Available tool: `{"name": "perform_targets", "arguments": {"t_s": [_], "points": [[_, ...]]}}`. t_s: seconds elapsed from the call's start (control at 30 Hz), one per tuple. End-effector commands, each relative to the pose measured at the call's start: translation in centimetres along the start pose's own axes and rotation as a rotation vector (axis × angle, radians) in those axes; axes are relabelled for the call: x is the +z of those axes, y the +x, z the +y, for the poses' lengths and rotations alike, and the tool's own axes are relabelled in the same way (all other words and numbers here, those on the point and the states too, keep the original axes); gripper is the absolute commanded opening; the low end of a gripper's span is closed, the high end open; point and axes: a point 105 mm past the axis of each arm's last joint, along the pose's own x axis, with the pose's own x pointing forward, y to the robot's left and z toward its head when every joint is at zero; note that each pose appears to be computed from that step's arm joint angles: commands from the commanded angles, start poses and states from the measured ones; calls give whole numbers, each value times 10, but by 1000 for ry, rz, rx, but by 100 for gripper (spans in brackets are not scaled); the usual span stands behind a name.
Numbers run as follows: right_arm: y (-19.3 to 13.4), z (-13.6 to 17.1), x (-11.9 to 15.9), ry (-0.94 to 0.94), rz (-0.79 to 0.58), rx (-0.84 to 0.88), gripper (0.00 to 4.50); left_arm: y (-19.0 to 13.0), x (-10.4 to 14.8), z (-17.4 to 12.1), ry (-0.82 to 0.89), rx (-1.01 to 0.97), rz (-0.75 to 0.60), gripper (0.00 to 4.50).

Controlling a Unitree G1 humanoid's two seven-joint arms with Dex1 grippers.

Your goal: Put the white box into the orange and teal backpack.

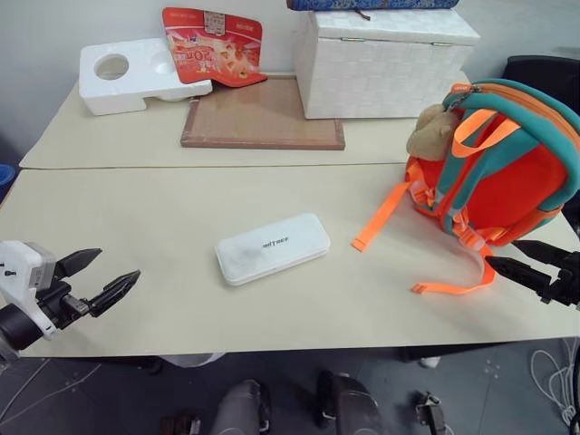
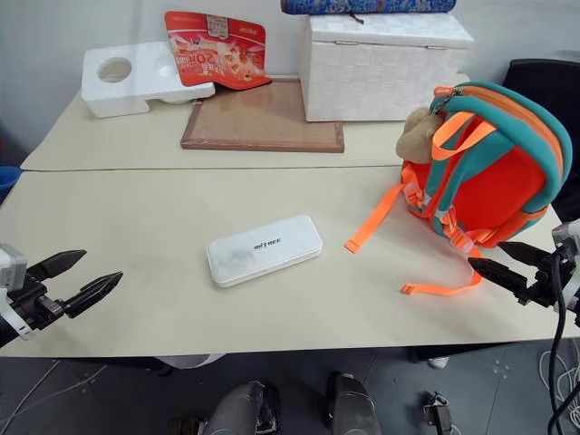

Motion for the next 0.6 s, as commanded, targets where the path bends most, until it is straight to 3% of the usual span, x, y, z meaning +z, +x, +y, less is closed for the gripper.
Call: {"name": "perform_targets", "arguments": {"t_s": [0.03,0.6], "points": [[-1,3,11,-38,-29,11,450,-4,3,-3,26,-6,1,446],[4,2,14,-63,-26,12,450,-1,0,-3,19,7,23,446]]}}
